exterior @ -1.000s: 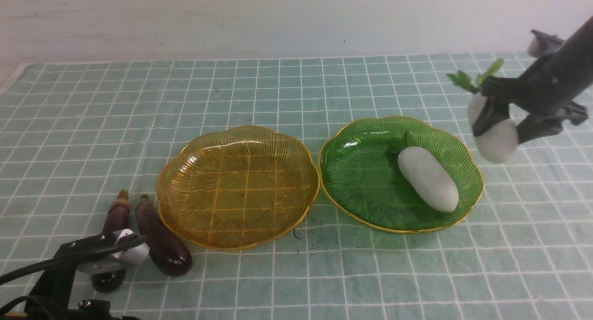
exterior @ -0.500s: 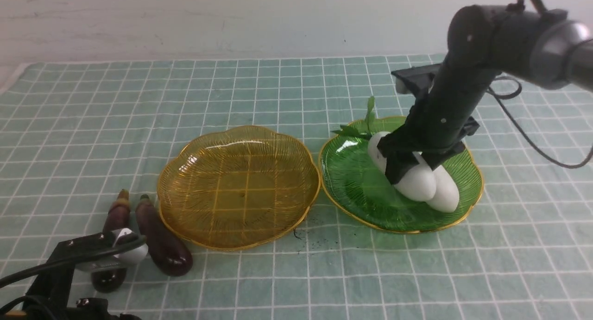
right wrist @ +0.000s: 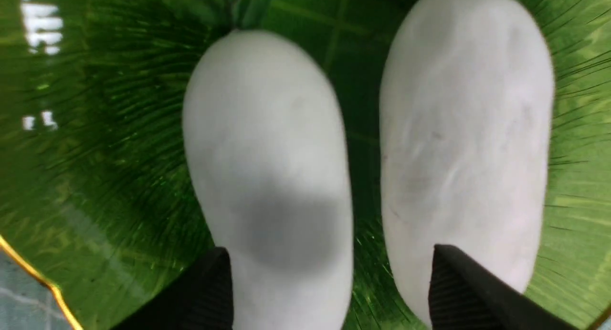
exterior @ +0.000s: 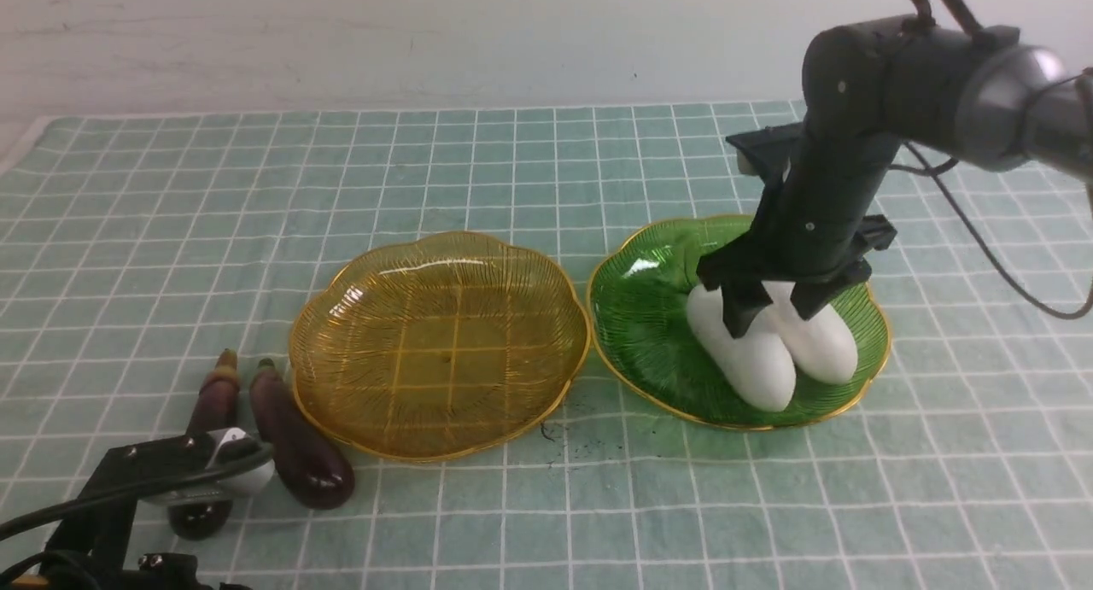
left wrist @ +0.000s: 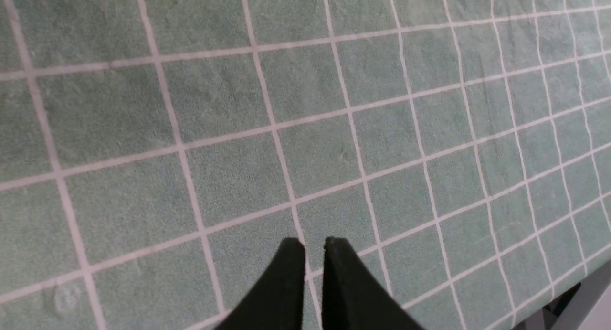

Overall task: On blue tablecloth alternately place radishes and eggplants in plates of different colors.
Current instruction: 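Place the white radish on the plate, then pick up the eggplant and place it in the yellow plate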

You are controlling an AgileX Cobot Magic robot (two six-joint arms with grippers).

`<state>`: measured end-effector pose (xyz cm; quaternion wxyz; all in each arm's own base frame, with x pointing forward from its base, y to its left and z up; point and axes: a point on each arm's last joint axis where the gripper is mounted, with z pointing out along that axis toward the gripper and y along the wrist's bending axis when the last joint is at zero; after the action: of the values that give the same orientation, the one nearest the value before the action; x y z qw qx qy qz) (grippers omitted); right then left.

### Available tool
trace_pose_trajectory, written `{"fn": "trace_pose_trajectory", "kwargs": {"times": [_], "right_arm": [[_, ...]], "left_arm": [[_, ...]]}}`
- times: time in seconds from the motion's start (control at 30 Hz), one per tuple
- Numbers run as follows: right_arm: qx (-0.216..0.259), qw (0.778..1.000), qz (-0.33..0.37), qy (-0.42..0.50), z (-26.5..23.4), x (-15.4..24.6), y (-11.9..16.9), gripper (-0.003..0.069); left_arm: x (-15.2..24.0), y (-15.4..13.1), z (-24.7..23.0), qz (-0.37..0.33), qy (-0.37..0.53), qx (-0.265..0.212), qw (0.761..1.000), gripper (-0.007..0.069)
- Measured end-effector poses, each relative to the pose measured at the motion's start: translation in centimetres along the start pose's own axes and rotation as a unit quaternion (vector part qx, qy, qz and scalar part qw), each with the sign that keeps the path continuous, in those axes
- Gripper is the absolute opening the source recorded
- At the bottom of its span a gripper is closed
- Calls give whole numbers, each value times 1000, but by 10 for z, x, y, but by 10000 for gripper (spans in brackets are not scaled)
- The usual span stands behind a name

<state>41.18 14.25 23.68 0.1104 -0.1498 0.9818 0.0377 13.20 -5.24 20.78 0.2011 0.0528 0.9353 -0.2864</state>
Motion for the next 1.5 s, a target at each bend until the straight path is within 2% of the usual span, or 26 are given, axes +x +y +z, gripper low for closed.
{"fn": "trace_pose_trajectory", "kwargs": {"times": [0.17, 0.37, 0.5, 0.57, 0.6, 0.67, 0.73, 0.9, 1.17, 1.5], "right_arm": [[-5, 999, 0, -39, -36, 2, 2, 500], [-13, 993, -1, -120, -112, 18, 5, 491], [-16, 986, -3, -167, -156, 36, 7, 472], [-17, 981, -4, -192, -182, 58, 7, 453], [-17, 981, -4, -193, -184, 59, 7, 452], [-16, 981, -4, -196, -193, 77, 7, 441], [-13, 983, -5, -185, -193, 99, 6, 433], [-9, 992, -3, -125, -165, 138, 3, 430], [-6, 999, -5, -38, -119, 163, 1, 430], [-5, 999, -19, -27, -111, 167, 0, 430]], "left_arm": [[0, 0, 0, -15, 1, 1, 1000, 114], [-5, 1, -2, -33, -14, -14, 999, 224], [-19, 1, -11, -26, -34, -47, 998, 272], [-38, 4, -23, -40, -64, -101, 992, 289], [-39, 5, -23, -40, -64, -101, 992, 290], [-55, 8, -33, -60, -96, -147, 983, 290], [-68, 17, -35, -86, -113, -194, 971, 290], [-83, 43, -12, -129, -94, -250, 955, 290], [-110, 65, 18, -137, -83, -263, 951, 290], [-124, 85, 46, -126, -36, -281, 951, 291]]}}
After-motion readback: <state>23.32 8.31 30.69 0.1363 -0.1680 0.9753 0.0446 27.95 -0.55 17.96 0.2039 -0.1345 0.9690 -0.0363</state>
